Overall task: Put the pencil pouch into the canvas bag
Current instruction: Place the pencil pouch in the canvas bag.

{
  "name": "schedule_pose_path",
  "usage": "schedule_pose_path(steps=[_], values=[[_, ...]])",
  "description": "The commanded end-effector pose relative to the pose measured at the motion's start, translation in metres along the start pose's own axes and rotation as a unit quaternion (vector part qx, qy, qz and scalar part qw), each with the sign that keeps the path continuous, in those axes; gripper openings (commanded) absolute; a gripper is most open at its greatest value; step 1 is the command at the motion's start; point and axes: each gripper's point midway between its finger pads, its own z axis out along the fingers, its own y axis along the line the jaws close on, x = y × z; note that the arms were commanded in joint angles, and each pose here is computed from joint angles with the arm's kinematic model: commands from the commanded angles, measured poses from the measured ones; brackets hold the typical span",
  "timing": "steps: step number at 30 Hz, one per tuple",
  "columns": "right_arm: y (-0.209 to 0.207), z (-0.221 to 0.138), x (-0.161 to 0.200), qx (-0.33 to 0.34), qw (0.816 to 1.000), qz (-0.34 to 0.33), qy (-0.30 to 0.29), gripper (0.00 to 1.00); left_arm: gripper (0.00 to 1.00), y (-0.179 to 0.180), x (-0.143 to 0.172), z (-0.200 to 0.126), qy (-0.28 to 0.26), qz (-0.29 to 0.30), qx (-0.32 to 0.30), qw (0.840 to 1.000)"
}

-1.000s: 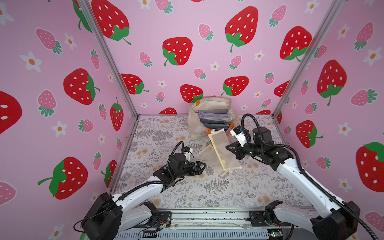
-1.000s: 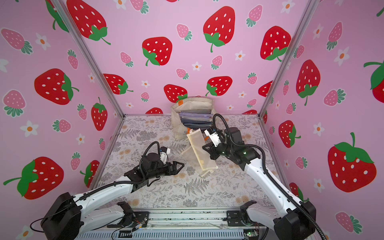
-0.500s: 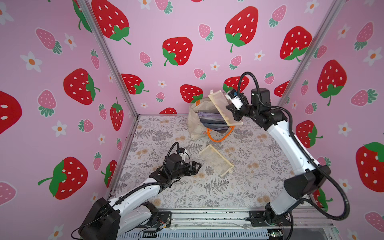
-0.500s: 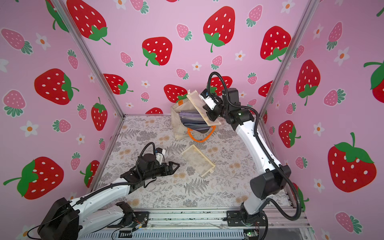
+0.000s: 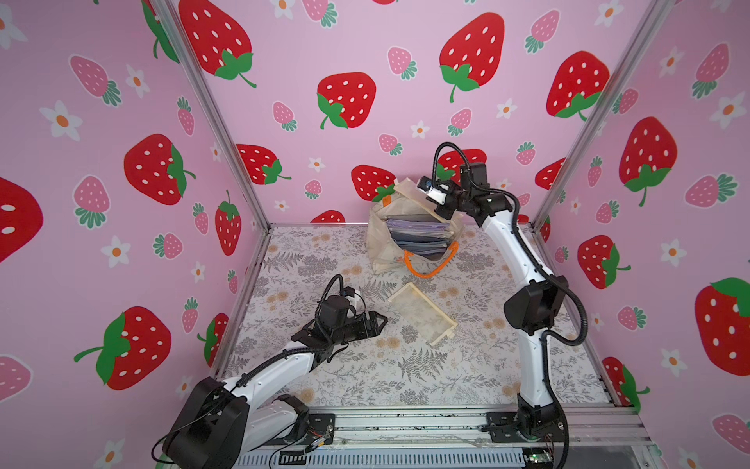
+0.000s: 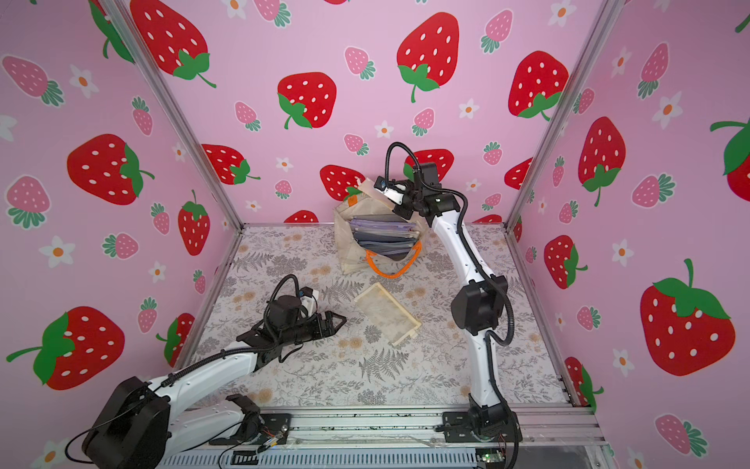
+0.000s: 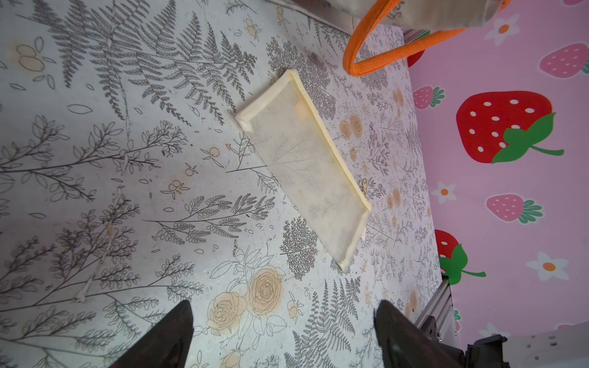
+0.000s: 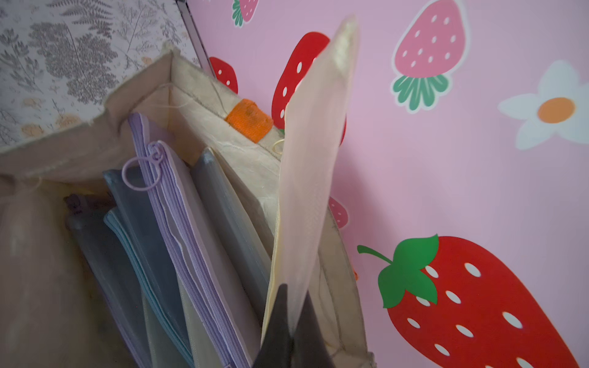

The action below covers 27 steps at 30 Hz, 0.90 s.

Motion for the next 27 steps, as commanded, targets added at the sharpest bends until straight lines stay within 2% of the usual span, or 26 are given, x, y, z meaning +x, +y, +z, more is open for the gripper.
schedule_pose_path(steps=[1, 6, 11, 17, 22, 27], values=[[0.002, -0.007, -0.005, -0.012, 0.998, -0.058, -0.006, 0.0, 0.91, -0.014, -0.017, 0.001, -0.015, 0.011, 0.026, 0.999], [0.031, 0.003, 0.013, -0.062, 0.996, -0.061, 0.006, 0.0, 0.9, -0.017, -0.022, 0.004, -0.012, 0.008, 0.037, 0.999], [0.062, 0.003, 0.015, -0.103, 0.992, -0.069, -0.014, 0.0, 0.9, -0.018, -0.022, 0.002, -0.016, 0.009, 0.038, 0.999], [0.07, 0.018, 0.019, -0.114, 0.992, -0.062, -0.006, 0.0, 0.9, -0.016, -0.022, -0.004, -0.023, 0.011, 0.033, 0.999], [0.066, 0.037, 0.024, -0.089, 0.995, -0.043, 0.023, 0.0, 0.89, -0.016, -0.022, -0.006, -0.025, 0.008, 0.033, 0.999], [0.079, 0.046, 0.032, -0.106, 0.993, -0.042, 0.042, 0.0, 0.89, -0.017, -0.022, -0.009, -0.029, 0.007, 0.034, 0.999]])
